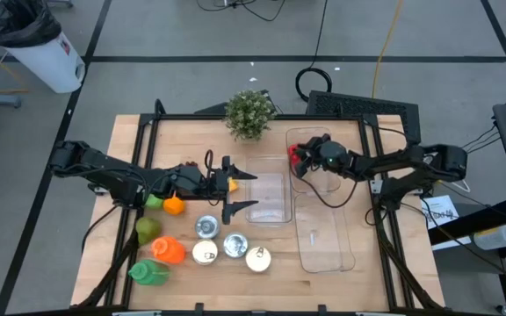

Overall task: Pick & Place Food Item
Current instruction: Put the red bell pepper into the top transparent bin, then put the red grapes into the top transparent bin

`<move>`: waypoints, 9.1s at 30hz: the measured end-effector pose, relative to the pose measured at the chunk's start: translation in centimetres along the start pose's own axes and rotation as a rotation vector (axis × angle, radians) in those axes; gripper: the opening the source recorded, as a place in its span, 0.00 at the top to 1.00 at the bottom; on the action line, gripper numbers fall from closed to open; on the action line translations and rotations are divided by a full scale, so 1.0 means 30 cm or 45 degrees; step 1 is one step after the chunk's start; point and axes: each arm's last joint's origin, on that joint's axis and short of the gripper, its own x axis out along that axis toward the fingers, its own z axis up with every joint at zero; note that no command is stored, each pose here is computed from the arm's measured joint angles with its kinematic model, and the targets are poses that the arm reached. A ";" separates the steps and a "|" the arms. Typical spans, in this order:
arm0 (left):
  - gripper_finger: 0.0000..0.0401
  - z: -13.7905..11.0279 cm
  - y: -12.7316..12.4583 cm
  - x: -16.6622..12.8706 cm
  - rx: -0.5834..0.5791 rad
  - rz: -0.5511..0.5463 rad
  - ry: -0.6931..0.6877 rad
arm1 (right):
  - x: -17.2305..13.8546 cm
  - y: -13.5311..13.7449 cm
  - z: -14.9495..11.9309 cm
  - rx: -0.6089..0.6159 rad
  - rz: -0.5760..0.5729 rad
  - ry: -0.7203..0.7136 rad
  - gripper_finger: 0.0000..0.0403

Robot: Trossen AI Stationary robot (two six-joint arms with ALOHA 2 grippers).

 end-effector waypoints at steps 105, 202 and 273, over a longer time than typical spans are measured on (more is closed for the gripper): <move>0.69 -0.483 0.261 -0.214 -1.002 1.538 1.285 | -0.483 0.321 0.057 -0.256 0.899 -0.219 0.55; 0.97 -0.095 -0.141 0.055 -0.143 0.110 0.317 | -0.304 0.586 0.032 -0.102 1.008 -0.532 0.55; 0.60 0.048 -0.175 -0.072 -0.069 0.017 0.158 | -0.511 0.330 0.096 -0.196 0.648 -0.657 1.00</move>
